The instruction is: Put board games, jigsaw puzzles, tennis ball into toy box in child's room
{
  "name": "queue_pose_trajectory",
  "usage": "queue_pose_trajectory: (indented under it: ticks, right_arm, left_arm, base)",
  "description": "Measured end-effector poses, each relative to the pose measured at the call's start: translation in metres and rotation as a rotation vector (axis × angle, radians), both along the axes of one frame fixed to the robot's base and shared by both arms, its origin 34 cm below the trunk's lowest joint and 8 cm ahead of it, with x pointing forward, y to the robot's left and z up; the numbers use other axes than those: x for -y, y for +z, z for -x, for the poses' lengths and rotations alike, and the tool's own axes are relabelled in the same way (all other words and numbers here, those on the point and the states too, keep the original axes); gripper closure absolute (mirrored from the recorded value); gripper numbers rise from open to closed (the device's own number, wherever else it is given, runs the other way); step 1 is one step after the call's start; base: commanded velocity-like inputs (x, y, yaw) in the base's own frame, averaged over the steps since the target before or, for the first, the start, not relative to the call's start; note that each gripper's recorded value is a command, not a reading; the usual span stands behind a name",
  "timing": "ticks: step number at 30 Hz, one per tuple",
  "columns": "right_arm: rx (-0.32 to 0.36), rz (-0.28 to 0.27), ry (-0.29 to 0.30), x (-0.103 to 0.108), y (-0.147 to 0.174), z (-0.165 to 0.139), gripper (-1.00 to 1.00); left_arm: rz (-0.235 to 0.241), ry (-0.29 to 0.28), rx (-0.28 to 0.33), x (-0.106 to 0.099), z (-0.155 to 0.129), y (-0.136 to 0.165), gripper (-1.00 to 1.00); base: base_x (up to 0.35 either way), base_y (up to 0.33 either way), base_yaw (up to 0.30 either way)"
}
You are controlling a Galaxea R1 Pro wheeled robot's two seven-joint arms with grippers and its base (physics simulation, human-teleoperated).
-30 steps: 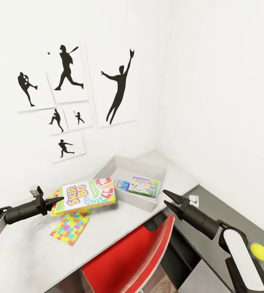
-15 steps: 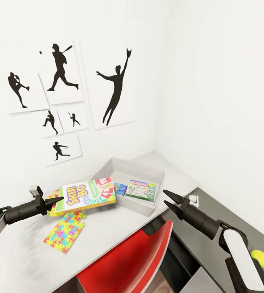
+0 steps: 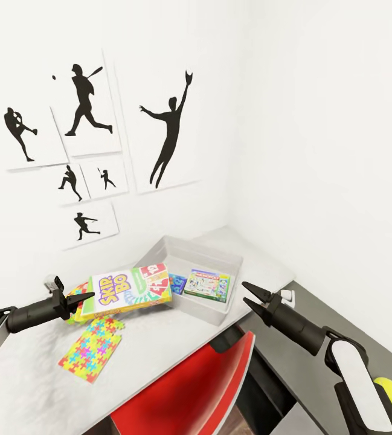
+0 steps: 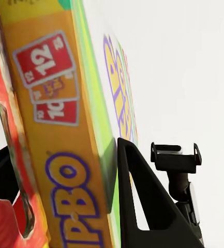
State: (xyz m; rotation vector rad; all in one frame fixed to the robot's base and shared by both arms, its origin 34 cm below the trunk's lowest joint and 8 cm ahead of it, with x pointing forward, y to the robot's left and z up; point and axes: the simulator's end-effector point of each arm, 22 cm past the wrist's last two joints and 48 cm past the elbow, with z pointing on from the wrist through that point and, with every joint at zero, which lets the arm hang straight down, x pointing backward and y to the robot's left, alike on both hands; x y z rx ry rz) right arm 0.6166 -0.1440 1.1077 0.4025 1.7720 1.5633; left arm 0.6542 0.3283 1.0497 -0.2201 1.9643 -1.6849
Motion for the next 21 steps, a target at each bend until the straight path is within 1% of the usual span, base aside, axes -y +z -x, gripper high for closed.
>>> queue_pose_trajectory:
  ticks: [5,14,18,21]
  right_arm:
    - [0.000,0.000,0.000,0.0001,-0.0001,-0.0001,-1.00]
    - [0.000,-0.001,0.001,-0.0007,-0.0001,0.0000,-1.00]
    - [0.000,-0.001,0.003,-0.0012,0.0001,0.0005,-1.00]
    - [0.000,0.000,0.003,-0.0013,-0.0001,0.0003,-1.00]
  left_arm:
    - [0.000,0.000,0.000,0.0000,0.0000,-0.0001,1.00]
    - [0.000,0.000,-0.001,0.0001,-0.0001,-0.0002,1.00]
    - [-0.001,-0.001,-0.001,0.0004,0.0003,-0.0002,1.00]
    - [0.000,-0.001,-0.001,0.0004,0.0001,-0.0003,1.00]
  base:
    - [0.109,-0.001,0.000]
    - [0.015,0.001,0.000]
    - [0.158,0.055,0.000]
    - [0.061,0.016,0.000]
